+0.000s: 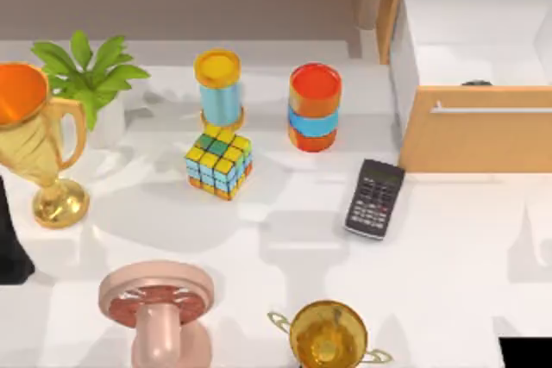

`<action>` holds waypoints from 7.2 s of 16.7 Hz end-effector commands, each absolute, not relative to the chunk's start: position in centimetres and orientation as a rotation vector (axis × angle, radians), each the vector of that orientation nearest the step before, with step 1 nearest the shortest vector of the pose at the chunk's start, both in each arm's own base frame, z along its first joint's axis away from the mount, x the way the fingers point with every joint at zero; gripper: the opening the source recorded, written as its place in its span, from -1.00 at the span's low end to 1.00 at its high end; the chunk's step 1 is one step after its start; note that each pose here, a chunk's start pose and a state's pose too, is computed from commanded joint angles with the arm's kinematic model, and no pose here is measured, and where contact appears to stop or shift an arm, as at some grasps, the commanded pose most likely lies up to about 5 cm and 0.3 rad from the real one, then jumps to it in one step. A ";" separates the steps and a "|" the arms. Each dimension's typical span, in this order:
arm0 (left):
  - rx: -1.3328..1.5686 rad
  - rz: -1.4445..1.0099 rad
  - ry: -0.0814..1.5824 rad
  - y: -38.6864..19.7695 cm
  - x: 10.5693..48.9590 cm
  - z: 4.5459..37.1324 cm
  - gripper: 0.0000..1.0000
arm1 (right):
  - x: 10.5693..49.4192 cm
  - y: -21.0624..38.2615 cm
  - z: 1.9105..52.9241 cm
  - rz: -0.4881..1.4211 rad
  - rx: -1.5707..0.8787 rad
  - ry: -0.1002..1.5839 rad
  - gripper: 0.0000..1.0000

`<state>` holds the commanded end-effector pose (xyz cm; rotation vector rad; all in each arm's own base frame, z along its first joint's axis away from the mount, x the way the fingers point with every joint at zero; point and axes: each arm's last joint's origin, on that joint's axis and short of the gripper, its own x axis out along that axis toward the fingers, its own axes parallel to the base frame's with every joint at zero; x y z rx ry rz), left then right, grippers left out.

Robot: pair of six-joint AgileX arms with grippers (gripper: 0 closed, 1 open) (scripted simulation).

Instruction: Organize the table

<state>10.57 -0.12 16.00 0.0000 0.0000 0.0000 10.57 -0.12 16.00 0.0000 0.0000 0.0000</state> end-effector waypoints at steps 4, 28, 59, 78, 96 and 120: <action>0.000 0.000 0.000 -0.1 10.6 16.0 1.00 | 10.6 -0.1 16.5 0.002 -0.002 0.021 1.00; 0.000 0.000 0.000 -0.1 10.6 16.0 1.00 | 44.2 5.8 23.1 0.168 -0.152 1.285 1.00; 0.000 0.000 0.000 -0.1 10.6 16.0 1.00 | 48.6 6.9 14.0 0.186 -0.173 1.463 0.40; 0.000 0.000 0.000 -0.1 10.6 16.0 1.00 | 48.6 6.8 14.1 0.184 -0.170 1.462 -1.00; 0.000 0.000 0.000 -0.1 10.6 16.0 1.00 | 31.6 8.3 33.9 0.074 0.083 1.070 -1.00; 0.000 0.000 0.000 -0.1 10.6 16.0 1.00 | 12.6 5.0 15.3 0.010 -0.016 1.469 -1.00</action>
